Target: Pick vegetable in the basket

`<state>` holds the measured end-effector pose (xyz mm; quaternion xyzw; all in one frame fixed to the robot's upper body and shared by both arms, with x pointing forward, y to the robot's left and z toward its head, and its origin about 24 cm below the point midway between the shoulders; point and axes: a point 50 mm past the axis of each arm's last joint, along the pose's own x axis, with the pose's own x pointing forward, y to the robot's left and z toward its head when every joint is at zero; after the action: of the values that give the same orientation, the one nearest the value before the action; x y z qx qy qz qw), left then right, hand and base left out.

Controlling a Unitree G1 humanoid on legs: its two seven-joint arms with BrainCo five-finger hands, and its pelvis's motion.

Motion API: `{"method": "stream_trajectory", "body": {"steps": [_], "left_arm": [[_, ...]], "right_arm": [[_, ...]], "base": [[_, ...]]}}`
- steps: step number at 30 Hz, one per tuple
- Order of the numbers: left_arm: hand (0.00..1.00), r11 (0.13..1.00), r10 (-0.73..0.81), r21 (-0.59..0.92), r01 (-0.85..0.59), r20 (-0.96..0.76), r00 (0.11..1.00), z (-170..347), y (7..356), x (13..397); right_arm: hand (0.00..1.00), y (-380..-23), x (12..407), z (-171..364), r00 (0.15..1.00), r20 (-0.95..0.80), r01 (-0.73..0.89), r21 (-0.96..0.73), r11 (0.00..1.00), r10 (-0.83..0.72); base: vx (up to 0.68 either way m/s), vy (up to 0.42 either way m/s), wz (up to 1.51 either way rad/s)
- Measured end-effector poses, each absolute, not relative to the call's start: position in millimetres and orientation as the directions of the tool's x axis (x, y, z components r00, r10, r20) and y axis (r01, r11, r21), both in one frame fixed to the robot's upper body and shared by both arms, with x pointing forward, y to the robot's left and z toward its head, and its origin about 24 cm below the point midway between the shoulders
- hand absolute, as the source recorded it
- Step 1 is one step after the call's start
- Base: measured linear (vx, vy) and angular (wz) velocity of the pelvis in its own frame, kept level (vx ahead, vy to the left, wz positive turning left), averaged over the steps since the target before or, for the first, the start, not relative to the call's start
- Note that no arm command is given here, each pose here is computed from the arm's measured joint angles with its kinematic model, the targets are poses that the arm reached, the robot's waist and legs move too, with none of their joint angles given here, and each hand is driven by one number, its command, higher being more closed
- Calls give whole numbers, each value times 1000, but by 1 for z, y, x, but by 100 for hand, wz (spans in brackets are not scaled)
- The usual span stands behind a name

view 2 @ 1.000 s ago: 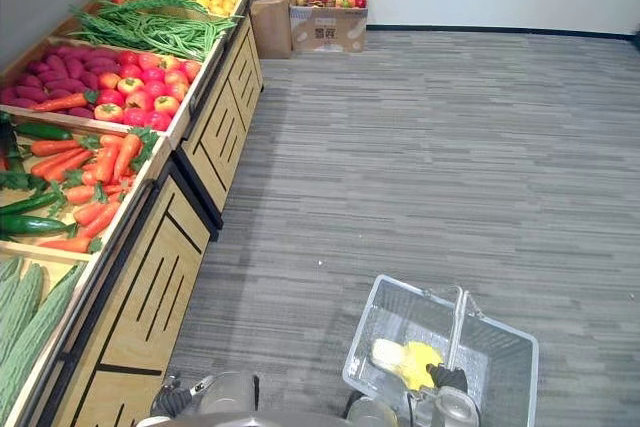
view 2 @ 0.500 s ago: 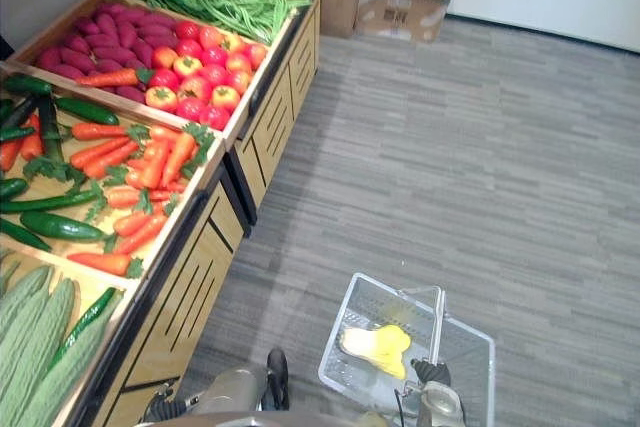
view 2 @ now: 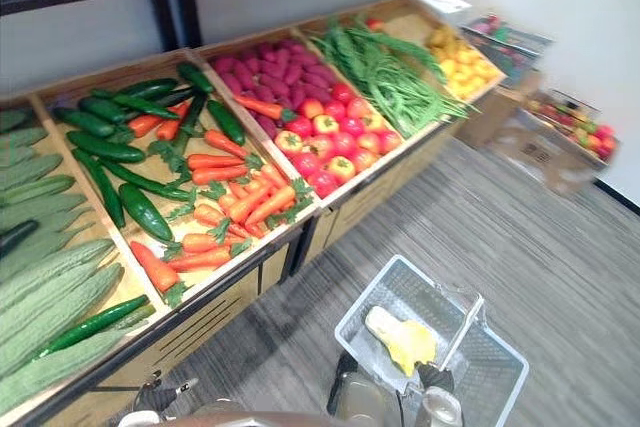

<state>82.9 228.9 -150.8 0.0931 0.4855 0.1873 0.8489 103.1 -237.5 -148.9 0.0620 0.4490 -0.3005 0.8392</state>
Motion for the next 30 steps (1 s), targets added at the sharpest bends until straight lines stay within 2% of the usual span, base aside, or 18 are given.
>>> {"method": "stream_trajectory", "body": {"steps": [1, 4, 8, 10, 12, 15, 17, 23, 30], "left_arm": [[0, 906, 422, 344, -248, -785, 452, -150, 233, 83], [0, 905, 405, 288, -314, -812, 420, -155, 219, 75], [0, 891, 409, 278, -359, -834, 370, -159, 217, 59], [0, 881, 416, 274, -385, -836, 357, -159, 219, 57], [0, 864, 427, 269, -425, -839, 338, -159, 222, 53], [0, 866, 425, 272, -420, -843, 329, -160, 221, 51], [0, 863, 433, 286, -416, -843, 319, -160, 225, 48], [0, 826, 461, 322, -462, -858, 226, -163, 232, 28], [0, 805, 459, 305, -509, -864, 208, -164, 226, 31]], "right_arm": [[100, -235, 96, -152, 391, -805, 575, -164, 801, -446], [100, -259, 86, -147, 344, -786, 646, -198, 737, -513], [100, -268, 86, -147, 327, -794, 642, -210, 737, -512], [100, -270, 78, -150, 281, -813, 671, -213, 710, -510], [100, -272, 72, -152, 237, -823, 698, -225, 680, -516], [100, -275, 81, -149, 244, -817, 714, -213, 667, -523], [100, -267, 73, -155, 189, -848, 759, -195, 622, -496], [100, -252, 78, -159, 189, -870, 770, -158, 619, -456], [100, -252, 74, -160, 180, -870, 772, -164, 614, -458]], "base": [[442, -511, 168], [423, -475, 131], [307, -322, 98], [272, -237, 148], [194, -108, 169], [100, 51, 103], [75, 147, 91], [13, 71, 7], [-49, 23, -4]]}}
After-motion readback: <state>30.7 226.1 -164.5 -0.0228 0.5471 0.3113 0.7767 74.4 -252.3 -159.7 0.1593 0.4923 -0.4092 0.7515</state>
